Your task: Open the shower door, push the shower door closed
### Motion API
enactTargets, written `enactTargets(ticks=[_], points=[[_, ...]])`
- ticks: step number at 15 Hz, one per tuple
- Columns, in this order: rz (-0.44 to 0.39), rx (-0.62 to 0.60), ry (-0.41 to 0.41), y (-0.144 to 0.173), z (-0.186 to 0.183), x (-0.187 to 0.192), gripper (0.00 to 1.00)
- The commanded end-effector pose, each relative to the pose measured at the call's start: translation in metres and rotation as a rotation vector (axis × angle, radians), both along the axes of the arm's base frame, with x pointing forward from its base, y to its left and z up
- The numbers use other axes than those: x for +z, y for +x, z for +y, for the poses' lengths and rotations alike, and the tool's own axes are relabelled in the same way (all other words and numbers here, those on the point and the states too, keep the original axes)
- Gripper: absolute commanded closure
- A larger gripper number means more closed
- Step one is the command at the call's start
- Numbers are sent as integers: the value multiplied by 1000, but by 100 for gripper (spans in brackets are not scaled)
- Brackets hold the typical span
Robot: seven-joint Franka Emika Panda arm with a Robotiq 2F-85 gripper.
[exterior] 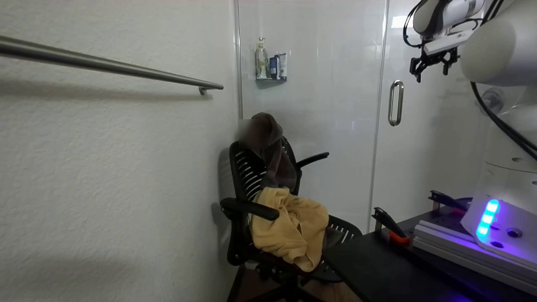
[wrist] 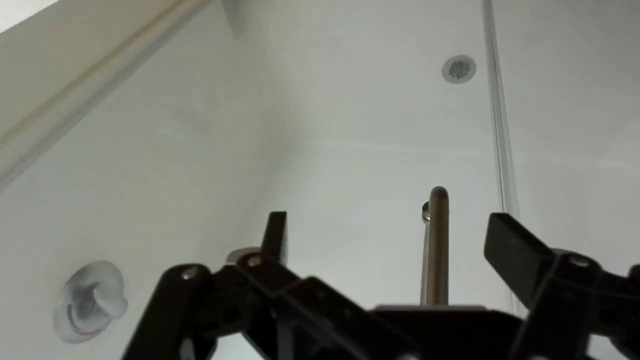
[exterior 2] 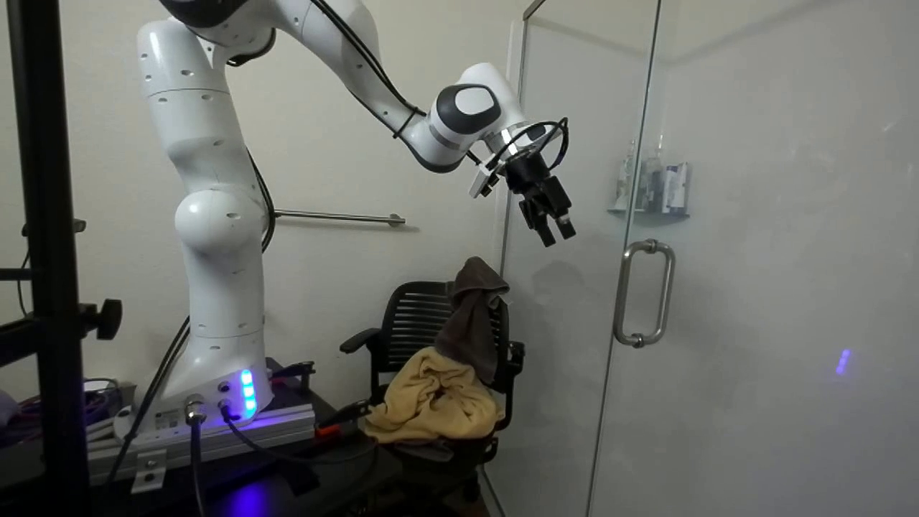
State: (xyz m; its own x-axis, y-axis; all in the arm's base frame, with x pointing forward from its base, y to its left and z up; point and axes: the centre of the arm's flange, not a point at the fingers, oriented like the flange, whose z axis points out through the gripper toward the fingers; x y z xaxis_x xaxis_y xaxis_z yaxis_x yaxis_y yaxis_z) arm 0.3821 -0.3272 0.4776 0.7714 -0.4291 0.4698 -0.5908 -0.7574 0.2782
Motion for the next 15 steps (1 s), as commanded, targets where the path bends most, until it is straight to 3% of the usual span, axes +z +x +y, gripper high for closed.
enactTargets(ticks=[1, 2, 3, 6, 9, 13, 15], points=[[19, 53, 10, 56, -24, 6, 0], [8, 78, 17, 59, -18, 3, 0], [6, 39, 11, 40, -9, -6, 0], [0, 66, 14, 57, -6, -2, 0], [-10, 109, 21, 43, -1, -12, 0], [-125, 262, 5, 37, -30, -29, 0], [-124, 295, -30, 25, -44, -37, 0]])
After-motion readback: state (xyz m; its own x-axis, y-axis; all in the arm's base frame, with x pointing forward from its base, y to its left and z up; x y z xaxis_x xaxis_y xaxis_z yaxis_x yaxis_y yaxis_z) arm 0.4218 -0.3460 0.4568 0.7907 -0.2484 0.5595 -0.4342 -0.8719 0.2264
